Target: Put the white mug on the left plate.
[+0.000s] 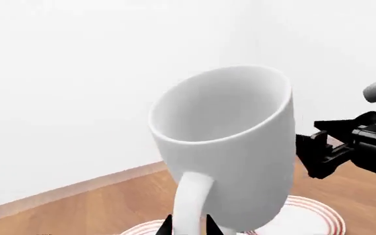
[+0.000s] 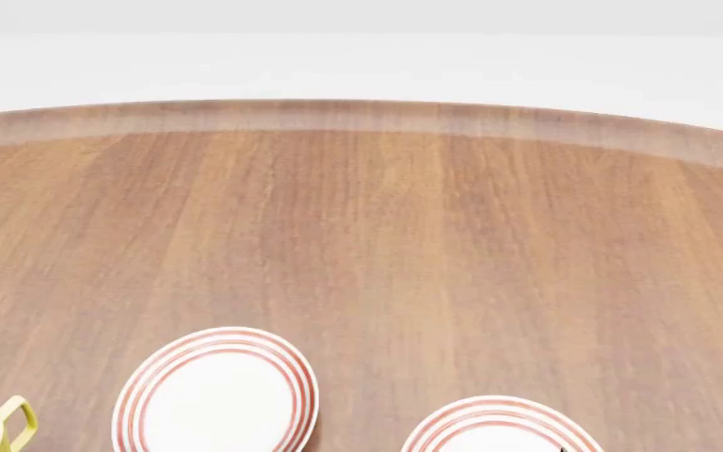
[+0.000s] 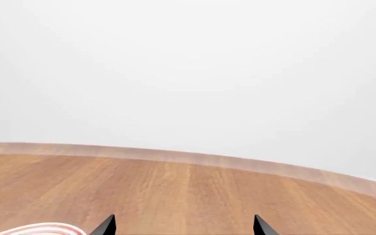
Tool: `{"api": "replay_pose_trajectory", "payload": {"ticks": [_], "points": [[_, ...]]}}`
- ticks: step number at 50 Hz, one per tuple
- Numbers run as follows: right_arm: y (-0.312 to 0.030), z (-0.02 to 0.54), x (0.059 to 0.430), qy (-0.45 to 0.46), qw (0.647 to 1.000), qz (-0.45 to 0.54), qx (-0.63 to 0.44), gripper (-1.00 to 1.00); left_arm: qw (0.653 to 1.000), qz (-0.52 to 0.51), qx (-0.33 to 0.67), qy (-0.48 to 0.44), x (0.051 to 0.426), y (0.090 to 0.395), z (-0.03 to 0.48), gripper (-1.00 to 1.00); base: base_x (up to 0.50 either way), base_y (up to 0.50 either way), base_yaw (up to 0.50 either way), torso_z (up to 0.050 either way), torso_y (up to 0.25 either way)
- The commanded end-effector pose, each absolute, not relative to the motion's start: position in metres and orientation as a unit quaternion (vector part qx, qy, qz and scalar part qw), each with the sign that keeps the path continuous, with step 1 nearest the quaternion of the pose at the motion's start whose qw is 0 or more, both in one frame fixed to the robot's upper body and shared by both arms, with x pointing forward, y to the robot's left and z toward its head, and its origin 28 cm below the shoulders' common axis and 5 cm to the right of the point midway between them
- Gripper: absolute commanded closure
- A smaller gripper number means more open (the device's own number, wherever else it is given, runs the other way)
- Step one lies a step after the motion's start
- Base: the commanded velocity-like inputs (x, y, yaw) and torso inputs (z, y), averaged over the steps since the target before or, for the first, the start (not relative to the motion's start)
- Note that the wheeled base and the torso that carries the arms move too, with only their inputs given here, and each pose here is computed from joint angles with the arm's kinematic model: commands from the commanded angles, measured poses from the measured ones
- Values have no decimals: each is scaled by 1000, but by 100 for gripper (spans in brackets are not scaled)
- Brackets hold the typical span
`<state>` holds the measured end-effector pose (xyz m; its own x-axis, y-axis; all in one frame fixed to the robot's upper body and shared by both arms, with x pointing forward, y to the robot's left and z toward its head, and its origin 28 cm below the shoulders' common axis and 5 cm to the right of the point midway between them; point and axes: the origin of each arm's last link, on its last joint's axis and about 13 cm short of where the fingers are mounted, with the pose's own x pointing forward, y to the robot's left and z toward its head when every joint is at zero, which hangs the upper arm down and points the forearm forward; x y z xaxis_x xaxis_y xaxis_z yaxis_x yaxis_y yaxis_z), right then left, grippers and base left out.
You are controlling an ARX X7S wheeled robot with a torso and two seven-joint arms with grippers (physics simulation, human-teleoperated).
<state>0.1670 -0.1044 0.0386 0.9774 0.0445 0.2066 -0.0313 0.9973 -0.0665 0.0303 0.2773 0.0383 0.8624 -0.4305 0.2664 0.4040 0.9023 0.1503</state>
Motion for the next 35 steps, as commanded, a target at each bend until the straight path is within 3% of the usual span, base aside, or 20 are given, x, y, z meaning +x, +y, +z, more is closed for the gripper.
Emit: {"api": "replay_pose_trajectory", "payload": {"ticks": [1, 7, 24, 35], "points": [[-104, 38, 168, -104, 994, 20, -32, -100, 972, -124, -44, -197, 56, 282, 62, 100, 0, 0, 0, 0, 0], [-104, 38, 168, -104, 994, 20, -32, -100, 981, -58, -68, -172, 89, 277, 62, 100, 0, 0, 0, 0, 0], [-105, 38, 167, -105, 994, 20, -30, -100, 992, 15, -22, -122, 150, 264, 45, 100, 0, 0, 0, 0, 0], [-105, 37, 168, -103, 994, 21, -31, -100, 995, -4, -36, -92, 179, 259, 50, 100, 0, 0, 0, 0, 1]]}}
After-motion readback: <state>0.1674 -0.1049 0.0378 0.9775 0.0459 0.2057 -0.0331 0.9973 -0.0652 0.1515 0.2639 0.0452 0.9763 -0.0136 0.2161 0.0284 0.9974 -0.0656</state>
